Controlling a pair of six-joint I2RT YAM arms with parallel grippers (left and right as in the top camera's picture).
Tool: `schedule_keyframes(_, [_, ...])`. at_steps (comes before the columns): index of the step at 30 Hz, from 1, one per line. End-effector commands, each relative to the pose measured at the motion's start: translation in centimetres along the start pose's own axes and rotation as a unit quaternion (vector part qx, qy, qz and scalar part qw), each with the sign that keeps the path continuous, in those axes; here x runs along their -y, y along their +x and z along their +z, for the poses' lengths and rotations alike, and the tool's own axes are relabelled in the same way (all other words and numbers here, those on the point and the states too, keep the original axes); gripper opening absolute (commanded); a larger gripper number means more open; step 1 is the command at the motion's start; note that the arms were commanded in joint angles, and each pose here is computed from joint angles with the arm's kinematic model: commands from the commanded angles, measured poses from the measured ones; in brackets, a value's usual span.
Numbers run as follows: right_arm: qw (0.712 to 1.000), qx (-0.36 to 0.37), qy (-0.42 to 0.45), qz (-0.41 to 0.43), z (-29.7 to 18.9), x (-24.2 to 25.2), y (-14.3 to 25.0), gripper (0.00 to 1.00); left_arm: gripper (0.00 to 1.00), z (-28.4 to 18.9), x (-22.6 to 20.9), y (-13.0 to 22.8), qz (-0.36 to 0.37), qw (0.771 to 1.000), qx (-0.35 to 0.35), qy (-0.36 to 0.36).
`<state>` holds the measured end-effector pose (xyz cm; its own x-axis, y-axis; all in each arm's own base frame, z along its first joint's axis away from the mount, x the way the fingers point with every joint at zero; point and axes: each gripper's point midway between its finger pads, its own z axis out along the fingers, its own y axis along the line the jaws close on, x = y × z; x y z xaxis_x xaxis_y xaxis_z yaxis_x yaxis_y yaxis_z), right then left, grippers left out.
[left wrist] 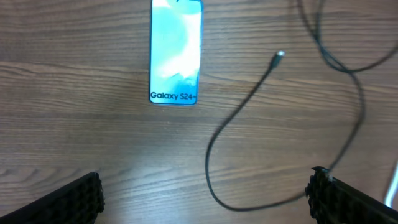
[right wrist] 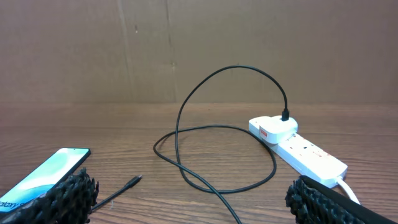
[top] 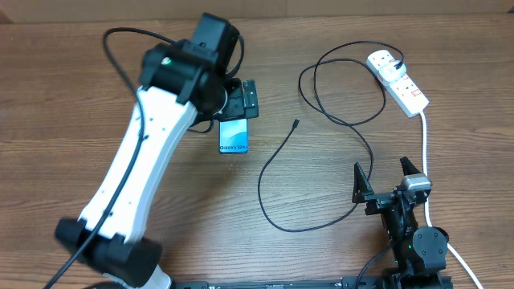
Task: Plug charger to phone and switch on socket
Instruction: 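Lower the left gripper onto the phone's top edge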
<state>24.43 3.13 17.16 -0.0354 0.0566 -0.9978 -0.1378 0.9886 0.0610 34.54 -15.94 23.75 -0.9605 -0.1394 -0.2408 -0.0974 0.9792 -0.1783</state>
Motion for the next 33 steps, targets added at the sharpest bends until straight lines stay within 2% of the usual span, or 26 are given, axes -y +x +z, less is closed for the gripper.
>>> schedule_keyframes(1, [1.000, 0.002, 0.003, 0.003, 0.0, 0.1, 0.2, 1.00, 1.00, 2.5, -0.6, -1.0, -0.008, 0.999, -0.005, -0.039])
schedule_keyframes(4, [1.000, 0.002, 0.003, 0.003, 0.0, 0.1, 0.2, 1.00, 1.00, 4.7, -1.3, -1.2, -0.005, 0.997, -0.021, -0.071])
schedule_keyframes(12, [1.000, 0.002, 0.003, 0.003, 0.0, 0.1, 0.2, 1.00, 1.00, 8.1, -1.4, -1.4, -0.004, 0.995, -0.045, -0.090])
schedule_keyframes(24, [1.000, 0.002, 0.003, 0.003, 0.0, 0.1, 0.2, 1.00, 1.00, 8.9, -1.2, -3.7, -0.006, 0.996, -0.002, -0.092])
schedule_keyframes(33, [1.000, 0.002, 0.003, 0.003, 0.0, 0.1, 0.2, 1.00, 1.00, 10.5, -1.5, -3.9, 0.010, 0.994, -0.010, -0.104])
